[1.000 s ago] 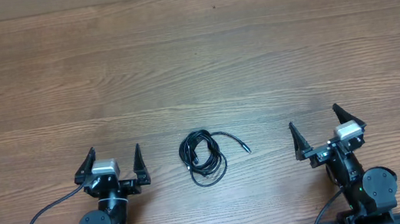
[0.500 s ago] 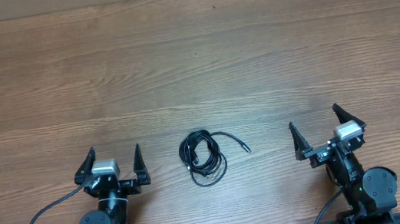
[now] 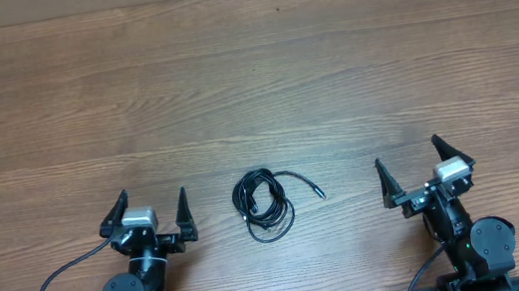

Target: Untangle cables

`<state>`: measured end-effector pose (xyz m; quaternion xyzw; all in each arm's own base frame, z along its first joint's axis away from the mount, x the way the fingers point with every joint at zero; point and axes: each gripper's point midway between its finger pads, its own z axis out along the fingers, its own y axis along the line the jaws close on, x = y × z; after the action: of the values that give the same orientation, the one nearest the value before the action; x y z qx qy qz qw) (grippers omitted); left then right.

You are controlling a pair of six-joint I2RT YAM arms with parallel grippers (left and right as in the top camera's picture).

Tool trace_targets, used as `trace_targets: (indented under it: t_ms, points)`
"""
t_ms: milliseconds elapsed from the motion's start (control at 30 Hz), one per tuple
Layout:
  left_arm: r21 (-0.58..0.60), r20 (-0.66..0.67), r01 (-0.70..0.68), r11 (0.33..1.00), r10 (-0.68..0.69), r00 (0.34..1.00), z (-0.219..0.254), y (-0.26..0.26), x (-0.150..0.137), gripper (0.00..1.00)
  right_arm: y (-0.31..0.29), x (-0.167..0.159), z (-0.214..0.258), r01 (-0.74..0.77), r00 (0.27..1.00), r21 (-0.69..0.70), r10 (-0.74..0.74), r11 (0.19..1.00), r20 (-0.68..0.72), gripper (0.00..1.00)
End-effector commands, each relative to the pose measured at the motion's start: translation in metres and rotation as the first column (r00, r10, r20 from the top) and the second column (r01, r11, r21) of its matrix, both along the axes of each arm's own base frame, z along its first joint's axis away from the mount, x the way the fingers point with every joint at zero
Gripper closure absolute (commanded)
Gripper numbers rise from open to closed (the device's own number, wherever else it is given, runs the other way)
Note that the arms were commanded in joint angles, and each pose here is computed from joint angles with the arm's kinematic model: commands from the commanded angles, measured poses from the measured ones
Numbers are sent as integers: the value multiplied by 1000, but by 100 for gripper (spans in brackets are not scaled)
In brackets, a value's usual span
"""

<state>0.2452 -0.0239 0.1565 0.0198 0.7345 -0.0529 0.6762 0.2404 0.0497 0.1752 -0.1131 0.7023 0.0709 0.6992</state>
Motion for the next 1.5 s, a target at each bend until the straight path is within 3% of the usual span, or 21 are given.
trace_targets:
  t_ms: [0,533,1167,1467]
  points:
    - [-3,7,35,999,-35,999,1,-6,-1,0,0,0,-2,3,1000,-5,-3,1000,4,0]
    - [-23,-12,64,998,-64,998,11,-11,-6,0,0,0,-2,3,1000,-5,-3,1000,4,0]
    - [-79,48,64,995,-60,997,81,-9,-29,1,0,0,-2,3,1000,-5,-3,1000,4,0]
    - [-128,-35,71,989,-77,996,76,-13,-22,0,0,0,-2,3,1000,-5,-3,1000,4,0]
